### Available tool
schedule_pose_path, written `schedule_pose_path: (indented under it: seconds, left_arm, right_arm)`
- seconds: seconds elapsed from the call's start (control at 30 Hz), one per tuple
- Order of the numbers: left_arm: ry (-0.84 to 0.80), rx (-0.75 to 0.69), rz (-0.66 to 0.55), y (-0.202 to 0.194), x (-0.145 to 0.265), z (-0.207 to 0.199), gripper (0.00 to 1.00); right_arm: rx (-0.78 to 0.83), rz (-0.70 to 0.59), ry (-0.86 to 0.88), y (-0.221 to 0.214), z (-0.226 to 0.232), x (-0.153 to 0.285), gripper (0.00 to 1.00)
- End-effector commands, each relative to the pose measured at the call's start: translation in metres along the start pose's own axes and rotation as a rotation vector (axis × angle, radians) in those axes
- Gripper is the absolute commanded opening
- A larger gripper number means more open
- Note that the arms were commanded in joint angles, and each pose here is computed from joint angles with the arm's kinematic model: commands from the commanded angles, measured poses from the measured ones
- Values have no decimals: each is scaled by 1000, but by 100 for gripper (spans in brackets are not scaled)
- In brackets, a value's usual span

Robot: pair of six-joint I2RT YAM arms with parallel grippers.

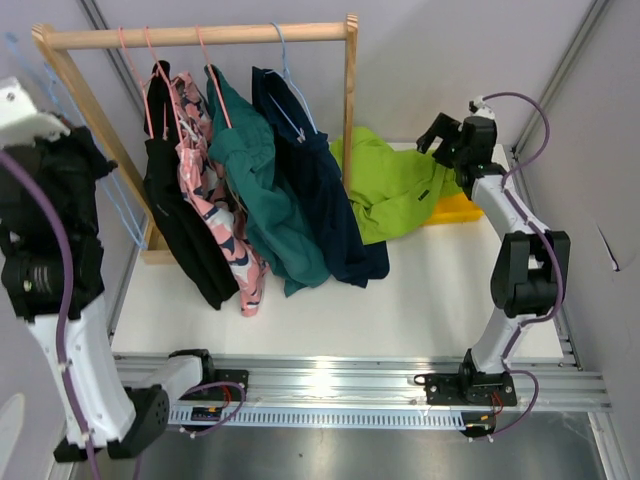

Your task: Remove the shorts from the hanger

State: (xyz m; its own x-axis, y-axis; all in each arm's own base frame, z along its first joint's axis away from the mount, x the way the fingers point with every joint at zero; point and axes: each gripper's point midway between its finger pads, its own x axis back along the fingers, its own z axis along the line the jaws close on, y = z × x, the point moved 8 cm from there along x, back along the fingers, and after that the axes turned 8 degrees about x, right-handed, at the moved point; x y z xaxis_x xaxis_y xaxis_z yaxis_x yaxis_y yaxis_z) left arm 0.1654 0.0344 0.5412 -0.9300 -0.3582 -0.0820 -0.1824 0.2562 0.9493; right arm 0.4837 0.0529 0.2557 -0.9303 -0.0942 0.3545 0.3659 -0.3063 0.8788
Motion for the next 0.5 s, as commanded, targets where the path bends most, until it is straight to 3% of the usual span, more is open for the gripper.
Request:
schedule_pose_path:
  seconds: [0.0, 0.3, 0.47]
  left_arm:
    - [-89, -89, 56, -4, -35, -16, 0]
    - [-170, -67, 159, -17, -88, -28, 0]
    - [-322, 60, 245, -30, -95, -39, 0]
  right_arm:
    - [-53, -41, 161, 16, 28, 42, 99]
    - [-104, -52, 276, -42, 35, 135, 99]
    - [-78, -52, 302, -58, 40, 160, 99]
